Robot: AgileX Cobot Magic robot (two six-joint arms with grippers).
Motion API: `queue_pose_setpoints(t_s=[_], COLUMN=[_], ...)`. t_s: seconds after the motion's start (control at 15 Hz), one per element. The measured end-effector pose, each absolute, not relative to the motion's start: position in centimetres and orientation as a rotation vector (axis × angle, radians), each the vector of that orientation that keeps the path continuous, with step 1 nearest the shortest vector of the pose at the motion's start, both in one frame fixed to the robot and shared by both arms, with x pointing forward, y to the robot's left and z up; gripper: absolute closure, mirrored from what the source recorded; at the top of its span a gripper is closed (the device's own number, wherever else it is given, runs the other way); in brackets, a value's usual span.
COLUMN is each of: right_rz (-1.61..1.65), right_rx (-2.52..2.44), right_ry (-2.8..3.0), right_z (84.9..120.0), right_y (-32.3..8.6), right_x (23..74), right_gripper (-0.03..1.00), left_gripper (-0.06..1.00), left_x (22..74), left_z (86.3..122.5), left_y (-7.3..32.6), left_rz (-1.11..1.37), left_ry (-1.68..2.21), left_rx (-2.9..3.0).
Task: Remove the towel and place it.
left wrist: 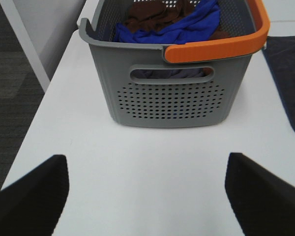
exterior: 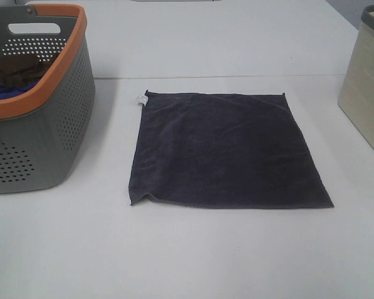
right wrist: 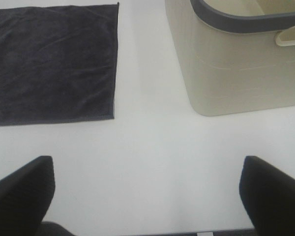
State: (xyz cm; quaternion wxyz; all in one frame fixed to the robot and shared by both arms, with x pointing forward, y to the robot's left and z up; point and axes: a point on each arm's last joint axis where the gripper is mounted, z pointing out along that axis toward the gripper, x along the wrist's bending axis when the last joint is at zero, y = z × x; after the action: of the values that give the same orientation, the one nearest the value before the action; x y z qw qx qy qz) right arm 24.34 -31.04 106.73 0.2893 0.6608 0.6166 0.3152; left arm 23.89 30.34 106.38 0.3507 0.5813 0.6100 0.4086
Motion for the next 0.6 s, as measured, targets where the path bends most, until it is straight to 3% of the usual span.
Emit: queue_pose_setpoints(t_s=[0.6], right_rz=[0.982], right_rx=[1.560], right_ry=[1.731], right_z=[104.4], right_y=[-30.3], right_x=[22.9], right_gripper=[0.06], left_gripper=[0.13], left_x=[23.5], left_z=[105.4], left_y=[29.7], left_rz=[0.981], left_ry=[1.541], left_rx=[1.513])
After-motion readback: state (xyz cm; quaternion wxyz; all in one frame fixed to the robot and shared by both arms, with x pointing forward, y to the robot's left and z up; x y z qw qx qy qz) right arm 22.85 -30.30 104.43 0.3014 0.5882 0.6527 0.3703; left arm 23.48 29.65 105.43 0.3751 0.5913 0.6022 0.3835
